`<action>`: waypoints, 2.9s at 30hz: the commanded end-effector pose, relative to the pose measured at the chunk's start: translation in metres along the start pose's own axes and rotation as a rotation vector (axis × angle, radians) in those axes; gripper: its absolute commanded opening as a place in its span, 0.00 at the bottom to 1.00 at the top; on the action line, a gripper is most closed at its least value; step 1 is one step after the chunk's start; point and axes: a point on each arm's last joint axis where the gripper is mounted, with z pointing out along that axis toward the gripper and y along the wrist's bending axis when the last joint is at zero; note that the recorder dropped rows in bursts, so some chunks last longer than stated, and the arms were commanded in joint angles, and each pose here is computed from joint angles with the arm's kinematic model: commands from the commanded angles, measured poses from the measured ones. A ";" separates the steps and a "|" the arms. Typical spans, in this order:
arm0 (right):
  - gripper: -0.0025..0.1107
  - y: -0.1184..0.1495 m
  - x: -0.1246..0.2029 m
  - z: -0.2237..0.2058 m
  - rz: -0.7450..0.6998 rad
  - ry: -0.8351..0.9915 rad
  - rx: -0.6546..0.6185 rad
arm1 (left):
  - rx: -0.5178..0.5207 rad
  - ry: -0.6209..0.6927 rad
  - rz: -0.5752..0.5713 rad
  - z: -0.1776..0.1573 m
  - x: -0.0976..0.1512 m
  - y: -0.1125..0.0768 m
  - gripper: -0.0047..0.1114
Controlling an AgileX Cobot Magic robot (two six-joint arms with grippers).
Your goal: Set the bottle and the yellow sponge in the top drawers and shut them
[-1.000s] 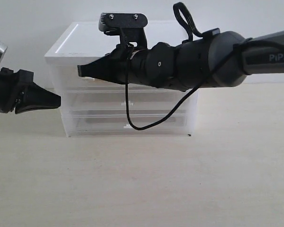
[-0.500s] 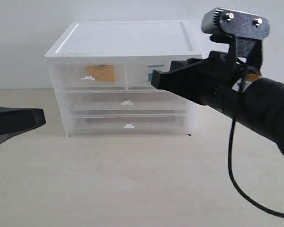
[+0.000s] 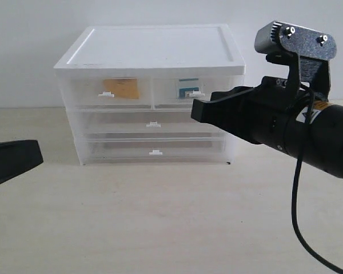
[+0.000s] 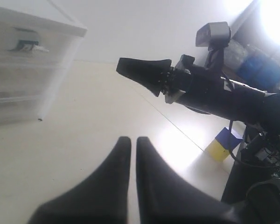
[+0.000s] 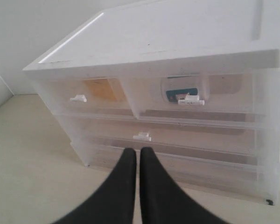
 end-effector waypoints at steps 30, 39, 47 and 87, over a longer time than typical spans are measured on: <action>0.02 0.000 -0.001 -0.002 0.002 -0.007 -0.002 | -0.765 -0.462 0.438 -0.082 0.064 -0.005 0.07; 0.02 0.000 -0.001 -0.002 0.002 -0.007 -0.002 | -0.779 -0.450 0.404 -0.081 0.070 0.001 0.07; 0.02 0.000 -0.001 -0.002 0.002 -0.007 -0.002 | -0.733 -0.455 0.380 -0.079 0.071 -0.001 0.07; 0.02 0.000 -0.001 -0.002 0.002 -0.007 -0.002 | -1.075 -0.207 0.199 -0.097 0.094 0.026 0.07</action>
